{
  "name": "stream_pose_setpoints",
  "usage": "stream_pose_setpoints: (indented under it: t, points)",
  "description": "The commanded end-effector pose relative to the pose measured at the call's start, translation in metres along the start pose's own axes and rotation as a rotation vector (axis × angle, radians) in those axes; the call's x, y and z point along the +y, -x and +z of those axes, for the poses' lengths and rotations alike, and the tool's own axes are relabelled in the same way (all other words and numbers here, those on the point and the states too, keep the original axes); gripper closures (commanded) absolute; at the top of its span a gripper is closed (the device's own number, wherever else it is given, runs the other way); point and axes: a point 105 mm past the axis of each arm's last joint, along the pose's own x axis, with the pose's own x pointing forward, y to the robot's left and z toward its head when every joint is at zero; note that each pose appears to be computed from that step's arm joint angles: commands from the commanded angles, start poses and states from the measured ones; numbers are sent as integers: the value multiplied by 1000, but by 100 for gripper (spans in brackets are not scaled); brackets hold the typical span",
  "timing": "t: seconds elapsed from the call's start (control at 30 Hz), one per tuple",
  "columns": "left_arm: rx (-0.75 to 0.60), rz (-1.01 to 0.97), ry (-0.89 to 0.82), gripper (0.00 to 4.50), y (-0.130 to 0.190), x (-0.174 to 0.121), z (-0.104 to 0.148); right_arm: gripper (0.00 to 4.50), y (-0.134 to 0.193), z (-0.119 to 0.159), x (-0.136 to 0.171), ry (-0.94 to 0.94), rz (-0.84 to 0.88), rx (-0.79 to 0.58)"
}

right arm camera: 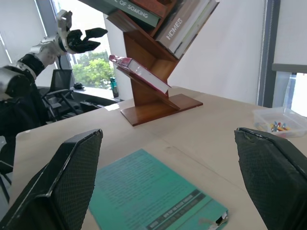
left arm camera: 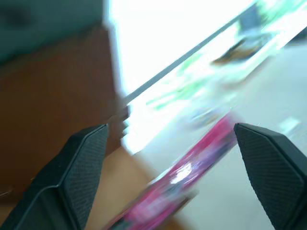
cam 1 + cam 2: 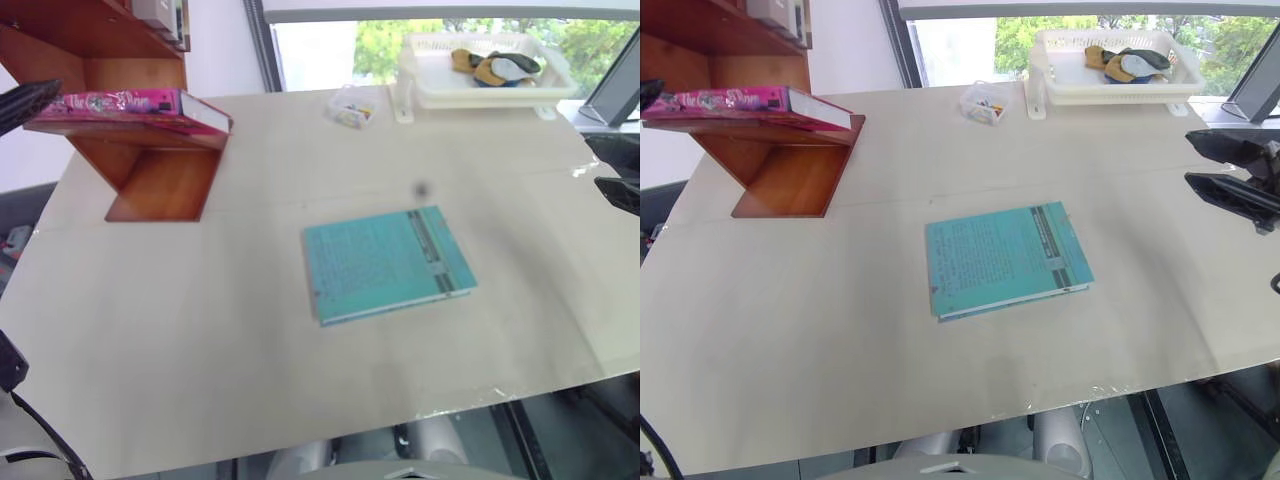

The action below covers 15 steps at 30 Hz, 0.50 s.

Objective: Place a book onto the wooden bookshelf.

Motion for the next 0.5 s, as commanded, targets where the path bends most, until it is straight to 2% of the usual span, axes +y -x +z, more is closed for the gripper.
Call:
stream_pose_setpoints:
  t: [0.03,0.13,0.23,0.3,0.43,0.5]
  points:
    - [-121,-109,151,5,-3,-34,21,0,5,6,10,4,23,6]
    - [-115,-197,296,5,1,-68,12,0,13,4,18,-16,10,18]
    - [-1,-242,401,5,6,-103,-14,0,23,-2,23,-41,-20,43]
    - [76,-207,459,5,8,-116,-36,0,30,-8,26,-61,-43,65]
    - [308,-129,479,5,16,-135,-93,0,47,-45,28,-108,-129,253]
    - [334,-105,479,5,17,-139,-105,0,59,-67,29,-135,-177,367]
